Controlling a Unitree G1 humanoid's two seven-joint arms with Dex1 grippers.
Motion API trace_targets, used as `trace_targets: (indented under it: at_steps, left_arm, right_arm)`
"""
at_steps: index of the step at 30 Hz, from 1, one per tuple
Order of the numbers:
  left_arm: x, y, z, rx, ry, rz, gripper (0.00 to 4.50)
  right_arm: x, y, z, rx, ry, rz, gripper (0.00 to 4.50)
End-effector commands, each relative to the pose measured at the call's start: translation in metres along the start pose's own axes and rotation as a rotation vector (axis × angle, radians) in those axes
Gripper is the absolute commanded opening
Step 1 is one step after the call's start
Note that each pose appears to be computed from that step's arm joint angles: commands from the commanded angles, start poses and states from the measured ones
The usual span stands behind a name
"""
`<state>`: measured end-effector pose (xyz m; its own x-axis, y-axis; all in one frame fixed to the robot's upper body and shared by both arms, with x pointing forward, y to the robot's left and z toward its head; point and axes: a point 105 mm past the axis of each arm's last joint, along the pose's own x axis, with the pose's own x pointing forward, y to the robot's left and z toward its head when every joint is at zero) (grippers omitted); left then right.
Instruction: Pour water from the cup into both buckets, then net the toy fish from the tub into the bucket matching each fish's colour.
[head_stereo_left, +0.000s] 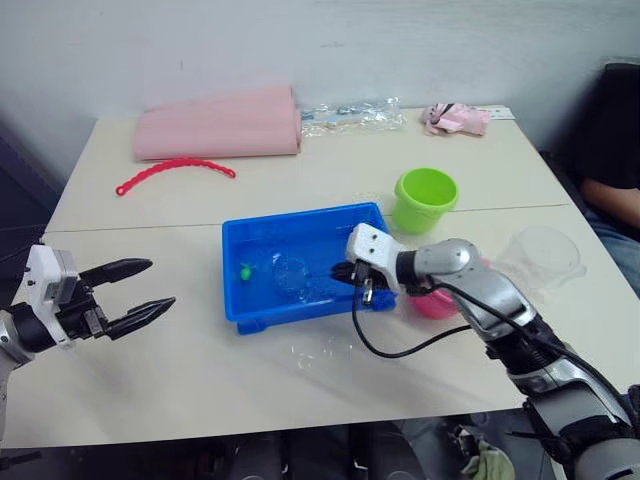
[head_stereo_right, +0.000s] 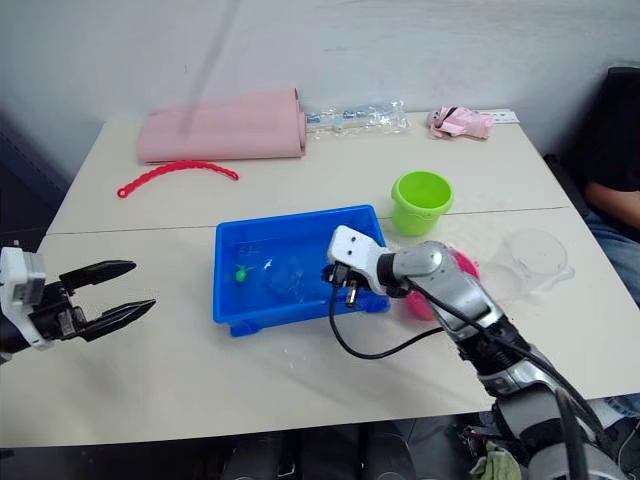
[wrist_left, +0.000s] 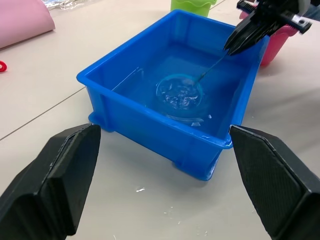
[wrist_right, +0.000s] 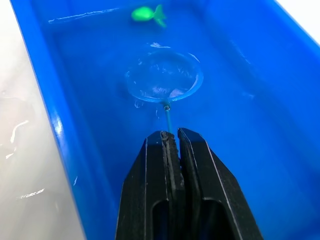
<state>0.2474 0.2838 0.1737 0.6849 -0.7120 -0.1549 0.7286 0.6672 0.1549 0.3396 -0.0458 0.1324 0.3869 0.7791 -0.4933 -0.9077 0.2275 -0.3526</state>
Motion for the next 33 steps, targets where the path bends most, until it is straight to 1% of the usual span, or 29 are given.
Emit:
trace_targets:
  at_steps: [1, 5, 8, 10, 14, 21, 25, 28, 33]
  left_arm:
    - [0.0, 0.001, 0.01, 0.048, 0.004, 0.006, 4.45]
    - [0.004, 0.001, 0.01, 0.046, 0.007, 0.002, 4.45]
    - [0.009, 0.0, 0.01, 0.043, 0.004, -0.005, 4.45]
    - [0.011, -0.001, 0.01, 0.041, 0.002, -0.008, 4.45]
    - [0.013, -0.001, 0.01, 0.038, 0.001, -0.009, 4.45]
    - [0.017, -0.001, 0.011, 0.031, -0.011, -0.007, 4.45]
    - [0.02, -0.002, 0.011, 0.027, -0.018, -0.012, 4.45]
    - [0.023, -0.002, 0.014, 0.026, -0.035, -0.016, 4.45]
    - [0.033, -0.002, 0.028, 0.034, -0.121, -0.027, 4.45]
  right_arm:
    - [0.01, -0.002, 0.011, -0.039, -0.02, 0.001, 0.0]
    - [0.025, 0.0, 0.02, -0.048, -0.051, 0.017, 0.0]
    - [0.032, 0.002, 0.032, -0.037, -0.105, 0.02, 0.0]
    - [0.035, 0.003, 0.039, -0.03, -0.144, 0.02, 0.0]
    - [0.034, 0.006, 0.045, -0.015, -0.196, 0.029, 0.0]
    - [0.018, 0.009, 0.051, 0.013, -0.303, 0.03, 0.0]
    - [0.007, 0.01, 0.049, 0.035, -0.327, 0.026, 0.0]
    - [-0.01, 0.007, 0.044, 0.06, -0.332, 0.01, 0.0]
    - [-0.044, 0.002, 0.032, 0.075, -0.324, -0.019, 0.0]
